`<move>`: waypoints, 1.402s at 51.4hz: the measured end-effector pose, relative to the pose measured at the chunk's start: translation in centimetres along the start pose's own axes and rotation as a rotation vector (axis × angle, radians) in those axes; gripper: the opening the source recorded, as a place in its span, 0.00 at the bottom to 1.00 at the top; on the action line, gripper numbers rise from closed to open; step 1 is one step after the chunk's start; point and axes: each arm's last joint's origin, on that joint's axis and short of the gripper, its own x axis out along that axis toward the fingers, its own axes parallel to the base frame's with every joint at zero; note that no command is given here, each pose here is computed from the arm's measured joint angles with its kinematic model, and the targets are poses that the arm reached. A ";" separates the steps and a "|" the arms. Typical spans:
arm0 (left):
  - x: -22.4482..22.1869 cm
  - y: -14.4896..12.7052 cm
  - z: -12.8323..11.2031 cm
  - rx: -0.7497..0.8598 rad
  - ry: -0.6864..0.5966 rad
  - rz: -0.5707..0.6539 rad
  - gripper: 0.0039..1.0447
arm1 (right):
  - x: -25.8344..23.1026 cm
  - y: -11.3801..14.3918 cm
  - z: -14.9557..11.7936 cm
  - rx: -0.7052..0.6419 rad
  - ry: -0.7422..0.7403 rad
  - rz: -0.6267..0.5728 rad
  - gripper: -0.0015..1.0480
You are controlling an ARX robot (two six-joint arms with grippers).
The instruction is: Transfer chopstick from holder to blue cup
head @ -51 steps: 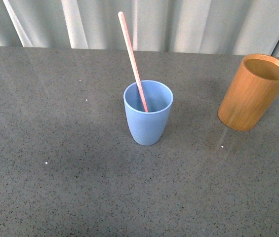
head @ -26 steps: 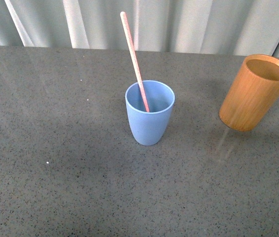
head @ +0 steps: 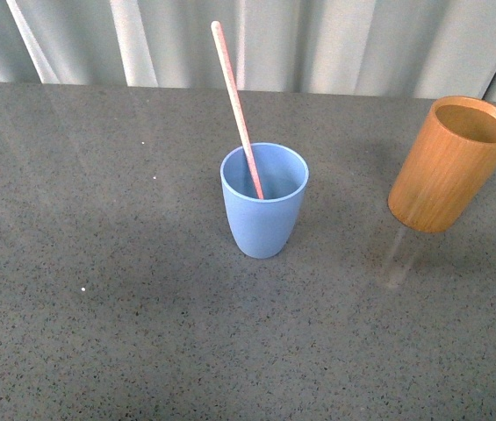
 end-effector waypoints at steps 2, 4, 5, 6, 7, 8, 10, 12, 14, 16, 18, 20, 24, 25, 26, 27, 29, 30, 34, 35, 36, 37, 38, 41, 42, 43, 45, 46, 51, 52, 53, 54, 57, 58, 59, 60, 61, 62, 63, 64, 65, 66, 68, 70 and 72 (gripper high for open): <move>0.0 0.0 0.0 0.000 0.000 0.000 0.94 | -0.1 0.0 0.0 0.000 0.001 0.000 0.01; 0.0 0.0 0.0 0.000 0.000 0.000 0.94 | -0.3 0.0 0.1 0.000 -0.002 0.000 0.01; 0.0 0.0 0.0 0.000 0.000 0.000 0.94 | -0.4 0.0 0.1 0.000 -0.002 0.000 0.01; 0.0 0.0 0.0 0.000 0.000 0.000 0.94 | -0.4 0.0 0.1 0.000 -0.004 0.000 0.01; 0.0 0.0 0.0 0.000 0.000 0.000 0.94 | -0.5 0.0 0.1 0.000 -0.005 0.000 0.01; 0.0 0.0 0.0 0.000 0.000 0.000 0.94 | -0.6 0.0 0.1 0.000 -0.005 0.000 0.01; 0.0 0.0 0.0 0.000 0.000 0.000 0.94 | -0.7 0.0 0.2 0.000 -0.006 0.000 0.01; 0.0 0.0 0.0 0.000 0.000 0.000 0.94 | -0.9 0.0 0.2 0.000 -0.006 0.000 0.01; 0.0 0.0 0.0 0.000 0.000 0.000 0.94 | -1.0 0.0 0.2 0.000 -0.006 0.000 0.01; 0.0 0.0 0.0 0.000 0.000 0.000 0.94 | -1.1 0.0 0.2 0.000 -0.005 0.000 0.01; 0.0 0.0 0.0 0.000 0.000 0.000 0.94 | -1.2 0.0 0.2 0.000 -0.006 0.000 0.01; 0.0 0.0 0.0 0.000 0.000 0.000 0.94 | -1.4 0.0 0.2 0.000 -0.008 0.000 0.01; 0.0 0.0 0.0 0.000 0.000 0.000 0.94 | -1.6 0.0 0.2 0.000 -0.007 0.000 0.01; 0.0 0.0 0.0 0.000 0.000 0.000 0.94 | -1.6 0.0 0.2 0.000 -0.007 0.000 0.01; 0.0 0.0 0.0 0.000 0.000 0.000 0.94 | -1.6 0.0 0.2 0.000 -0.007 0.000 0.01; 0.0 0.0 0.0 0.000 0.000 0.000 0.94 | -1.6 0.0 0.2 0.000 -0.007 0.000 0.01; 0.0 0.0 0.0 0.000 0.000 0.000 0.94 | -1.7 0.0 0.2 0.000 -0.007 0.000 0.01; 0.0 0.0 0.0 0.000 0.000 0.000 0.94 | -1.8 0.0 0.2 0.000 -0.007 0.000 0.01; 0.0 0.0 0.0 0.000 0.000 0.000 0.94 | -1.9 0.0 0.1 0.000 -0.008 0.000 0.01; 0.0 0.0 0.0 0.000 0.000 0.000 0.94 | -2.0 0.0 0.1 0.000 -0.007 0.000 0.01; 0.0 0.0 0.0 0.000 0.000 0.000 0.94 | -2.2 0.0 0.1 0.000 -0.004 0.000 0.01; 0.0 0.0 0.0 0.000 0.000 0.000 0.94 | -2.4 0.0 -0.1 0.000 0.011 0.000 0.01; 0.0 0.0 0.0 0.000 0.000 0.000 0.94 | -2.6 0.0 -0.2 0.000 0.016 0.001 0.01; 0.0 0.0 0.0 0.000 0.000 0.000 0.94 | -3.0 0.0 -0.2 0.001 0.004 0.000 0.01; 0.0 0.0 0.0 0.000 0.000 0.000 0.94 | -3.1 0.0 -0.1 0.001 -0.004 0.000 0.01; 0.0 0.0 0.0 0.000 0.000 0.000 0.94 | -3.1 0.0 -0.1 0.001 -0.005 0.000 0.01; 0.0 0.0 0.0 0.000 -0.002 0.000 0.94 | -3.1 0.0 -0.1 0.001 -0.002 0.000 0.01; 0.0 0.0 0.0 0.000 -0.001 0.000 0.94 | -3.1 0.0 -0.1 0.001 -0.002 0.000 0.01; 0.0 0.0 0.0 0.000 -0.001 0.000 0.94 | -3.1 0.0 -0.1 0.001 -0.002 0.000 0.01; 0.0 0.0 0.0 0.000 -0.001 0.000 0.94 | -3.1 0.0 -0.1 0.000 -0.002 0.000 0.03; 0.0 0.0 0.0 0.000 -0.001 0.000 0.94 | -3.1 0.0 -0.1 0.000 -0.002 0.000 0.06; 0.0 0.0 0.0 0.000 -0.001 0.000 0.94 | -3.1 0.0 -0.1 0.001 -0.002 0.000 0.11; 0.0 0.0 0.0 0.000 -0.001 0.000 0.94 | -3.1 0.0 -0.1 0.001 -0.002 0.000 0.23; 0.0 0.0 0.0 0.000 -0.001 0.000 0.94 | -3.1 0.0 -0.1 0.001 -0.002 0.000 0.28; 0.0 0.0 0.0 0.000 -0.001 0.000 0.94 | -3.1 0.0 -0.1 0.001 -0.002 0.000 0.31; 0.0 0.0 0.0 0.000 -0.001 0.000 0.94 | -3.1 0.0 -0.1 0.001 -0.002 0.000 0.34; 0.0 0.0 0.0 0.000 -0.001 0.000 0.94 | -3.1 0.0 -0.1 0.001 -0.002 0.000 0.38; 0.0 0.0 0.0 0.000 -0.001 0.000 0.94 | -3.1 0.0 -0.1 0.001 -0.002 0.000 0.42; 0.0 0.0 0.0 0.000 -0.001 0.000 0.94 | -3.1 0.0 -0.1 0.001 -0.002 0.000 0.43; 0.0 0.0 0.0 0.000 -0.001 0.000 0.94 | -3.1 0.0 -0.1 0.001 -0.002 0.000 0.46; 0.0 0.0 0.0 0.000 -0.001 0.000 0.94 | -3.1 0.0 -0.1 0.001 -0.002 0.000 0.50; 0.0 0.0 0.0 0.000 -0.001 0.000 0.94 | -3.1 0.0 -0.1 0.001 -0.002 0.000 0.51; 0.0 0.0 0.0 0.000 -0.001 0.000 0.94 | -3.1 0.0 -0.1 0.001 -0.002 0.000 0.58; 0.0 0.0 0.0 0.000 -0.001 0.000 0.94 | -3.1 0.0 -0.1 0.001 -0.002 0.000 0.63; 0.0 0.0 0.0 0.000 -0.001 0.000 0.94 | -3.1 0.0 -0.1 0.001 -0.002 0.000 0.70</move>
